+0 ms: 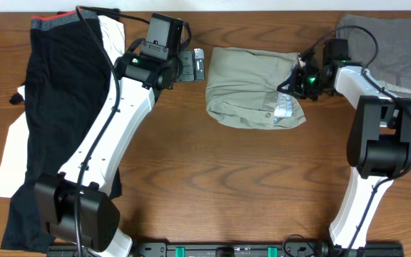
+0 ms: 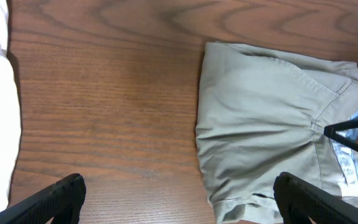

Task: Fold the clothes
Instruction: 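Lift the folded pants with the right gripper and carry them up-right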

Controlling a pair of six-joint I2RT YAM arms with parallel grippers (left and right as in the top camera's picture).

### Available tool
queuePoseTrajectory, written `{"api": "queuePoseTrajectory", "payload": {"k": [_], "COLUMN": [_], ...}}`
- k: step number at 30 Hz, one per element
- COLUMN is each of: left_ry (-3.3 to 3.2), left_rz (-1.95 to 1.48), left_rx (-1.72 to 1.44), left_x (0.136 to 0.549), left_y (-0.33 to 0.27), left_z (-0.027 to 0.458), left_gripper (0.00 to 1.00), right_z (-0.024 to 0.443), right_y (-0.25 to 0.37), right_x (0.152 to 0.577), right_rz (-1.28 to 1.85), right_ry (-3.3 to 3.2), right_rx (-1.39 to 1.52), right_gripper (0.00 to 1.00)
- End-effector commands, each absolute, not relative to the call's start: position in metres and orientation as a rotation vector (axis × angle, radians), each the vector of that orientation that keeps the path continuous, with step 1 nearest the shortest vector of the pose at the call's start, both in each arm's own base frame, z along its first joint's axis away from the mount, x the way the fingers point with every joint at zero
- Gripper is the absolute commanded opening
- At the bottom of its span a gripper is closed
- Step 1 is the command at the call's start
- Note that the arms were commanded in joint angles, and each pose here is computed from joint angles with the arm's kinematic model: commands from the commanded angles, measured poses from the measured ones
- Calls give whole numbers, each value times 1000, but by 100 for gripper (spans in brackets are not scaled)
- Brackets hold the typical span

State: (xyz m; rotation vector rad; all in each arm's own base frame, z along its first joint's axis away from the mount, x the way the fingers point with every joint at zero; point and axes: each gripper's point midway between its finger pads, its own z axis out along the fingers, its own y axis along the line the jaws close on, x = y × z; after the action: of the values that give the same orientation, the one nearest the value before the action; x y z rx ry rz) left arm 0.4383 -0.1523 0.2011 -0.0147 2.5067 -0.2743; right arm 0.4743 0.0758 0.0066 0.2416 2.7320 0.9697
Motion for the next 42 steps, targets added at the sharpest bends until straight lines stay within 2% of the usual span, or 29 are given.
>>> {"api": "queuePoseTrajectory", "payload": {"k": [1,13,19,32,42], "left_ry": [2521,2485,2485,2483,2479], "left_rz": [-244,-256,-257,-241,-219], "left_rx": [0,-2,-1,-8,-22], "left_x": [439,446,446,447,448], "left_y": [-149,-151,-151,-149,-144], "left_z": [193,198,198,198,199], "left_gripper": [98,98,98,98,98], "right_z": [32,153,197,267,281], "right_y": [82,70,60,-14,-112], "right_x": [474,505,519,554,551], "right_rz": [1149,1048,1013,1061,944], "right_ry": [2658,2374,2240,1891,1745], "right_rx": [287,269,333,504,667], "right_gripper": [1,1,1,1,1]}}
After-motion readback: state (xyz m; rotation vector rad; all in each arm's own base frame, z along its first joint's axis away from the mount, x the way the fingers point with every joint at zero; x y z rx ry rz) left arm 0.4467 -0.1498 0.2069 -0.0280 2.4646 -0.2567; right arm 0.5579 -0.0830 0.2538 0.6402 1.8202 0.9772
